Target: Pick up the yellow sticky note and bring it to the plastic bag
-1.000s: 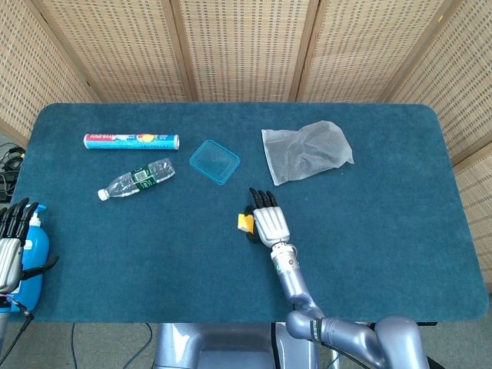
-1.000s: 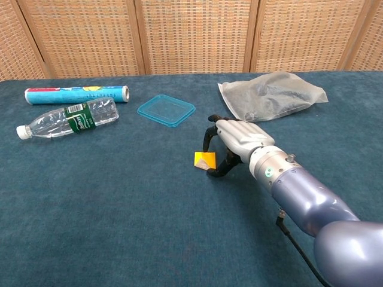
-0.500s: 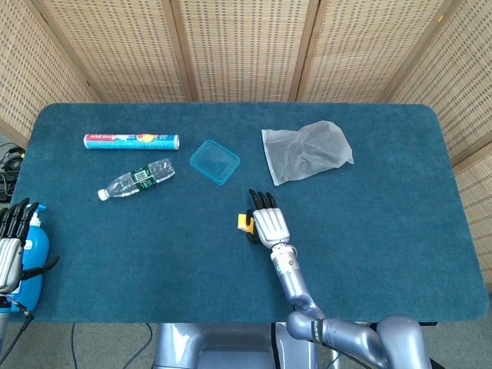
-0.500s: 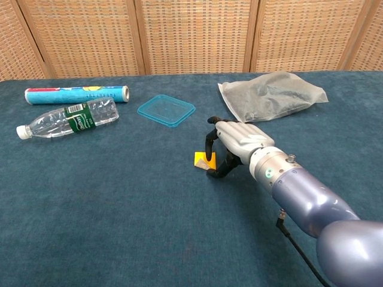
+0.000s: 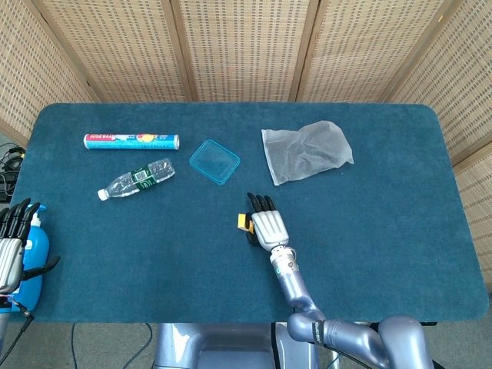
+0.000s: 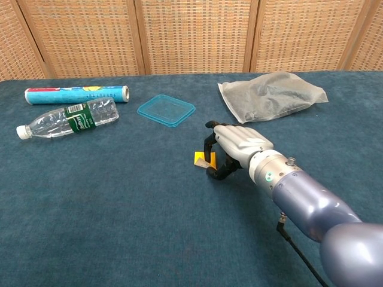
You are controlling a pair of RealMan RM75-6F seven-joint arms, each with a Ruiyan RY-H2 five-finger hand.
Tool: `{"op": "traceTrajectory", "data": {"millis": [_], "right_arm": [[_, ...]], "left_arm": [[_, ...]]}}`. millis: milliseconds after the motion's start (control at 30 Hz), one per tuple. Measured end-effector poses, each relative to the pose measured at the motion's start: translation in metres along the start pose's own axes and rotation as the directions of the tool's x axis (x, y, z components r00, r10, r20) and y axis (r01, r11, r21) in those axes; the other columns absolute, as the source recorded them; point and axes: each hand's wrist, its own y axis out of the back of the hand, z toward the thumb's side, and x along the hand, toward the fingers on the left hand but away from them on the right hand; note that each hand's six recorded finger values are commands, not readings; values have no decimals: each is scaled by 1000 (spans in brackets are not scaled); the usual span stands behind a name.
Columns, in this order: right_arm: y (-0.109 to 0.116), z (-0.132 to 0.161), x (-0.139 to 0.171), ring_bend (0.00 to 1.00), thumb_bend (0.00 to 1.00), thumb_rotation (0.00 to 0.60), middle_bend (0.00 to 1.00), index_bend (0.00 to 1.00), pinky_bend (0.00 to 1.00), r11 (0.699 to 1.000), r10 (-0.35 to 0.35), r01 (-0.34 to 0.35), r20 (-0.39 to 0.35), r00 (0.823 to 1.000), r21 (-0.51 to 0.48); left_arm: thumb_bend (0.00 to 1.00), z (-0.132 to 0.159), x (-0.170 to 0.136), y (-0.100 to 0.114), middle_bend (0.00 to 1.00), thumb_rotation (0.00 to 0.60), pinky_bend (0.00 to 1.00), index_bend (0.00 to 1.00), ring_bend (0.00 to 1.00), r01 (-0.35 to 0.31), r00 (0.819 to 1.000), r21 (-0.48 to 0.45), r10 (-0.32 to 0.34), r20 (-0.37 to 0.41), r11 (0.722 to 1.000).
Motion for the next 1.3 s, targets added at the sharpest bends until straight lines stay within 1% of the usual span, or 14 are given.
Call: {"op": "traceTrajectory", "data": {"millis": [133,367,500,800,1300], "right_arm": [[2,1,1,0,602,600,88,575,0,1000,0,0,-6,1000,5],[5,1,1,0,608,600,88,576,0,1000,-1,1,-14,1000,10],[6,1,1,0,591,600,95,586,0,1000,0,0,-15,1000,11],[7,2,1,0,558,600,156,666,0,1000,-7,7,-17,1000,14],[7,6,-2,0,543,600,174,703,0,1000,-14,14,-18,1000,14]], "left_arm": [[174,0,0,1,0,600,0,0,0,-2,1000,-1,2,2,1000],[175,1,0,0,0,600,0,0,0,-2,1000,-1,2,2,1000],[175,1,0,1,0,600,0,0,0,-3,1000,-1,3,2,1000],[175,1,0,1,0,600,0,0,0,-3,1000,-1,3,2,1000],[175,-1,1,2,0,600,0,0,0,-9,1000,-8,9,-3,1000]]}}
